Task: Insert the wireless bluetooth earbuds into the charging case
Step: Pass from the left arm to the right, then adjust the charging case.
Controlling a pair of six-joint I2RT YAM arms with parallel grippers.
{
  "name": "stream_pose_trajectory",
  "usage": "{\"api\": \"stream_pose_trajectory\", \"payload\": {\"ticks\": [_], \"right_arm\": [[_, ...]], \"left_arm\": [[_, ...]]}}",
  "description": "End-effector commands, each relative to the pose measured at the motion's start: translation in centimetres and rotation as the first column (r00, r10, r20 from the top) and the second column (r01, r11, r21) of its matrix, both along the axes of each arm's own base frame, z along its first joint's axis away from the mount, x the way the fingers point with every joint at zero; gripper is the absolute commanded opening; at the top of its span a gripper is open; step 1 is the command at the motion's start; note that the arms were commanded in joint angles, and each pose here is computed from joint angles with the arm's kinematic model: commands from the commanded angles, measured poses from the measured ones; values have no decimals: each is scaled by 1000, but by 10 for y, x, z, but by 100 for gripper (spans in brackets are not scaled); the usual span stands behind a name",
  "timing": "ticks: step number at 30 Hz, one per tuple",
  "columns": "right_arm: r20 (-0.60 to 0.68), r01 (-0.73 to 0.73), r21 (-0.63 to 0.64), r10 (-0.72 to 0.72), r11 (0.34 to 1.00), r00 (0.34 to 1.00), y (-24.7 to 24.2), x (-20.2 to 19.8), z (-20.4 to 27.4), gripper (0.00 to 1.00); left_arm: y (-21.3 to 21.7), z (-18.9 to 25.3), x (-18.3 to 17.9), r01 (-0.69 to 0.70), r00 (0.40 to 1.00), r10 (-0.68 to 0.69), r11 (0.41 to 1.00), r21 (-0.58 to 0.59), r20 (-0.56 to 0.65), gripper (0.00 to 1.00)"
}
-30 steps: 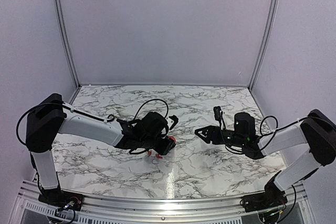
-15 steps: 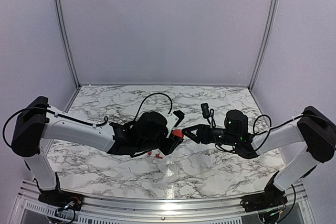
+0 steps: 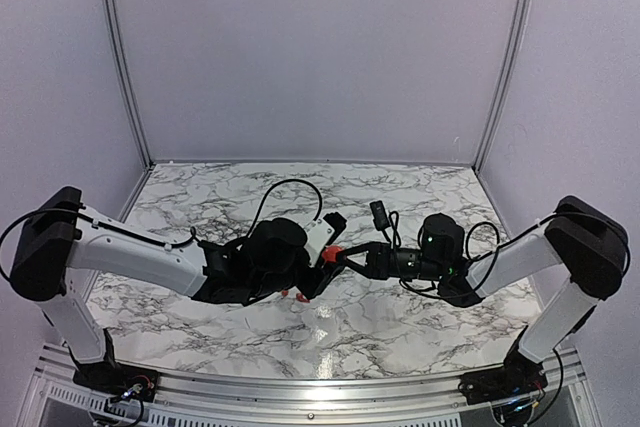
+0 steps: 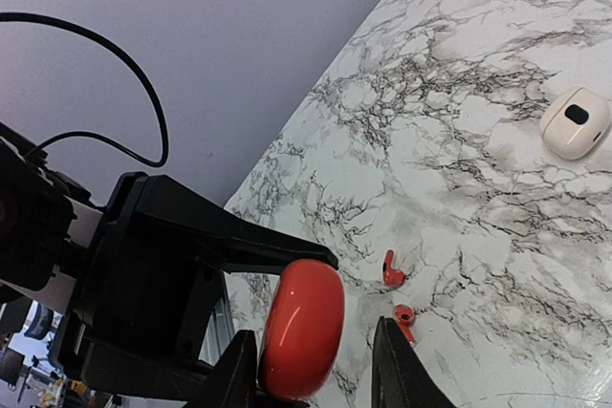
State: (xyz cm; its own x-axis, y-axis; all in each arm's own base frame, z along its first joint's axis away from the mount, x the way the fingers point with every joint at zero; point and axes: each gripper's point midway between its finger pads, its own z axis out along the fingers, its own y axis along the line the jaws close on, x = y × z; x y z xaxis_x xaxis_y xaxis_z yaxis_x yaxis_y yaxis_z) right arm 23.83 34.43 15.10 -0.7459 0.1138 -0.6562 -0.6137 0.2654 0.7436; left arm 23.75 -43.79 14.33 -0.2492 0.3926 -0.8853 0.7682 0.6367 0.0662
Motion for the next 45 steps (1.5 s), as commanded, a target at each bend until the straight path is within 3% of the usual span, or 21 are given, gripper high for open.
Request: {"api": "stream_pose_trajectory", "payload": {"ticks": [1, 10, 15, 17, 22, 26, 33, 45], "right_arm": [[31, -61, 58, 59, 996, 998, 11, -8, 19, 30], [32, -109, 66, 108, 992, 994, 16, -15, 21, 19], [51, -116, 47, 113, 992, 992, 16, -15, 23, 8], [67, -117, 39, 114, 992, 991, 17, -15, 27, 6], [96, -118, -3, 118, 993, 988, 16, -11, 30, 1], [108, -131, -44, 135, 990, 985, 10, -9, 30, 0], [121, -232, -104, 244, 967, 962, 9, -26, 35, 0], [99, -381, -123, 394, 916, 914, 21, -57, 42, 0]], "left_arm": [[-5, 42, -3, 22, 995, -11, 994, -103, 100, 40], [-2, 52, -5, 49, 987, -33, 993, -103, 155, 39], [2, 55, -8, 61, 984, -44, 993, -98, 171, 45], [4, 57, -9, 64, 983, -46, 993, -98, 175, 52], [16, 64, -19, 108, 976, -90, 991, -83, 196, 82], [30, 57, -38, 203, 957, -202, 979, 20, 210, 98], [49, 41, -65, 347, 902, -377, 923, 167, 211, 99], [40, 46, -64, 359, 864, -438, 882, 304, 250, 91]]}}
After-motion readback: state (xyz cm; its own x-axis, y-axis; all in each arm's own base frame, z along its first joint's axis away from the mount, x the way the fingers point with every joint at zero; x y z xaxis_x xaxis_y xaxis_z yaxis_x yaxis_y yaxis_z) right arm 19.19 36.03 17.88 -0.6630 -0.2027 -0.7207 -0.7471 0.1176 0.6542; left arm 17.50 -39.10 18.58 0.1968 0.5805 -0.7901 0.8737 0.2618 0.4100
